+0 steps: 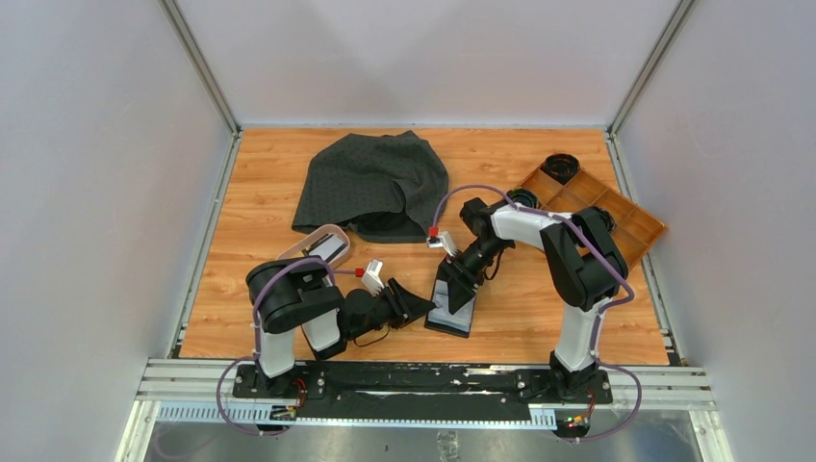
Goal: Put the credit cards into the card holder
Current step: Open the card holder at the center of the board.
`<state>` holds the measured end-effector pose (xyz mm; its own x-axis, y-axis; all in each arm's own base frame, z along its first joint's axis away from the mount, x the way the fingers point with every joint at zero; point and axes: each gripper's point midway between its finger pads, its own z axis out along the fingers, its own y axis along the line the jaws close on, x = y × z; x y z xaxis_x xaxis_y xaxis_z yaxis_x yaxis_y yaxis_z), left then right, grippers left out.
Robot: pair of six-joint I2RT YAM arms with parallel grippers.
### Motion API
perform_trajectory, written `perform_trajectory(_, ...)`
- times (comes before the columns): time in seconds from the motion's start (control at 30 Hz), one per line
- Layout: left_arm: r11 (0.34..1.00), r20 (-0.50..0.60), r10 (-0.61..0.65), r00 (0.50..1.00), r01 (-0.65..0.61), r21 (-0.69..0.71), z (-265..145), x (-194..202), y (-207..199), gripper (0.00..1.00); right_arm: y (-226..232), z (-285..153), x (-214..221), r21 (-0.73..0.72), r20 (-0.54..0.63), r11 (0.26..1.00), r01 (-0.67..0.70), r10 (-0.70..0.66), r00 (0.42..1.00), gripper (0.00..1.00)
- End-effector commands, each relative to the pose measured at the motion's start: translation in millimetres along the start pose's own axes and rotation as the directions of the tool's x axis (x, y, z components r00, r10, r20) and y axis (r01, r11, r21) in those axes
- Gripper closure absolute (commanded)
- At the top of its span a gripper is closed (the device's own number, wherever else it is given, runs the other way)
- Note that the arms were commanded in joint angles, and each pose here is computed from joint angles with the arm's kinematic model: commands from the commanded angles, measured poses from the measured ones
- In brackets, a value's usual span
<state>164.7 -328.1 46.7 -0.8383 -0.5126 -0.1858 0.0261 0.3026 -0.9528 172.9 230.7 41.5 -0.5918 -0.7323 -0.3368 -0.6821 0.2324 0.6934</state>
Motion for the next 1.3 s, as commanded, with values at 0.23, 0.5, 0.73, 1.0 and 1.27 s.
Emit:
perform_trajectory(0.23, 1.0, 0.016, 0.008, 1.0, -0.008, 0.018, -1, -1, -2, 0.61, -16, -3, 12, 0.069, -0.062, 0.998, 0.003, 0.001, 0.998, 0.39)
perform_trajectory(0.5, 1.0, 0.013, 0.013, 1.0, -0.014, 0.018, 0, -1, -2, 0.61, -16, -7, 11, 0.084, -0.055, 0.996, 0.019, -0.015, 0.998, 0.38)
perform_trajectory(0.73, 1.0, 0.013, 0.017, 1.0, -0.017, 0.01, -2, 0, 1, 0.62, -15, -14, 6, 0.128, -0.038, 0.989, 0.069, -0.064, 0.997, 0.31)
perform_trajectory(1.0, 0.999, 0.011, 0.029, 1.0, -0.029, 0.015, -2, 0, 0, 0.64, -20, -44, -3, 0.318, -0.04, 0.923, 0.217, -0.216, 0.976, 0.02)
perform_trajectory(1.27, 0.995, 0.021, 0.097, 0.995, -0.098, 0.022, -5, -4, -10, 0.63, 0, -79, -22, 0.448, -0.016, 0.802, 0.394, -0.434, 0.901, 0.0)
